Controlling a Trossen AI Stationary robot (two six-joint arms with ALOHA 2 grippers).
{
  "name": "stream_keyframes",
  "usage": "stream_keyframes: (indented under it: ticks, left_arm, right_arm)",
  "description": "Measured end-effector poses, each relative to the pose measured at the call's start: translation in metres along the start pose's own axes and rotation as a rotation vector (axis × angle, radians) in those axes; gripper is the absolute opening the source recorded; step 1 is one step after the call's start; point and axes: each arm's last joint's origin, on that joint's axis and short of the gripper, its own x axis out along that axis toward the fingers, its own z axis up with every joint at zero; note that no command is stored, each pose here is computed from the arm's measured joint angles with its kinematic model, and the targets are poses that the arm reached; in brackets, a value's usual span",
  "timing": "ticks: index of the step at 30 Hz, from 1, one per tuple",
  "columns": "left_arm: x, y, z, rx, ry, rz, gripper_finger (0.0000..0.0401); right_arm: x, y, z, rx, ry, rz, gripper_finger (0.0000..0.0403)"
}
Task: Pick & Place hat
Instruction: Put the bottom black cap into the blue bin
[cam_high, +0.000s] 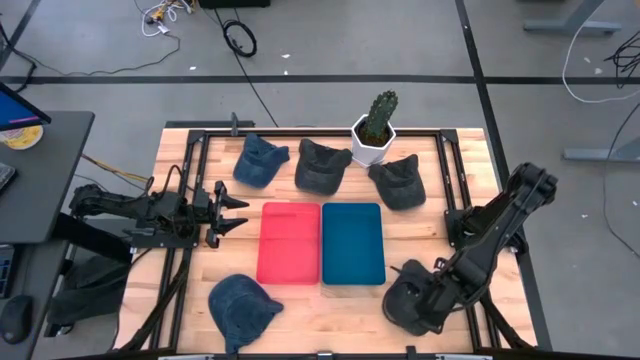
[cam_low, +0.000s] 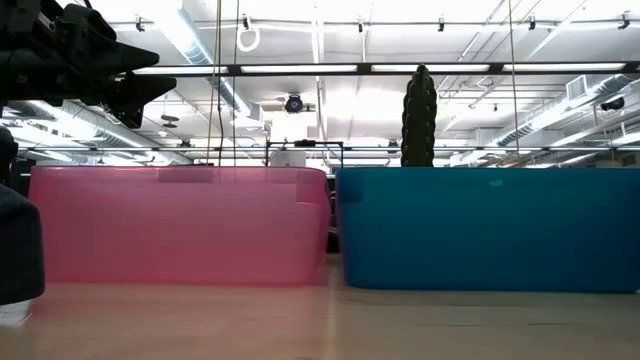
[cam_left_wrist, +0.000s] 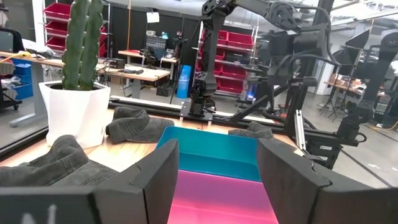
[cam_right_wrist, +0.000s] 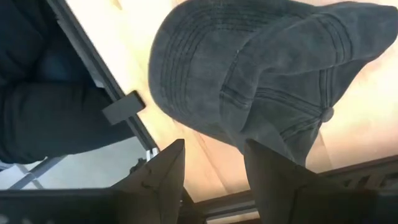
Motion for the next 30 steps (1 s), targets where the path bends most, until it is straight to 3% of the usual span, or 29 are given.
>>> stream_keyframes:
  ticks: [6, 12, 20, 30]
  left_arm:
    - [0.000, 0.000, 0.000, 0.000, 0.000, 0.000, 0.0220]
    - [0.000, 0.000, 0.000, 0.000, 0.000, 0.000, 0.0220]
    - [0.000, 0.000, 0.000, 0.000, 0.000, 0.000, 0.0220]
    - [0.000, 0.000, 0.000, 0.000, 0.000, 0.000, 0.0220]
  right_arm:
    - [0.011, 0.000, 0.002, 0.010, -0.006, -0.047, 0.0168]
    - [0.035, -0.017, 0.001, 0.052, 0.026, -0.119, 0.0168]
    - [0.064, -0.022, 0.004, -0.001, -0.002, -0.013, 0.0168]
    - [0.081, -0.034, 0.003, -0.038, 0.002, -0.029, 0.0153]
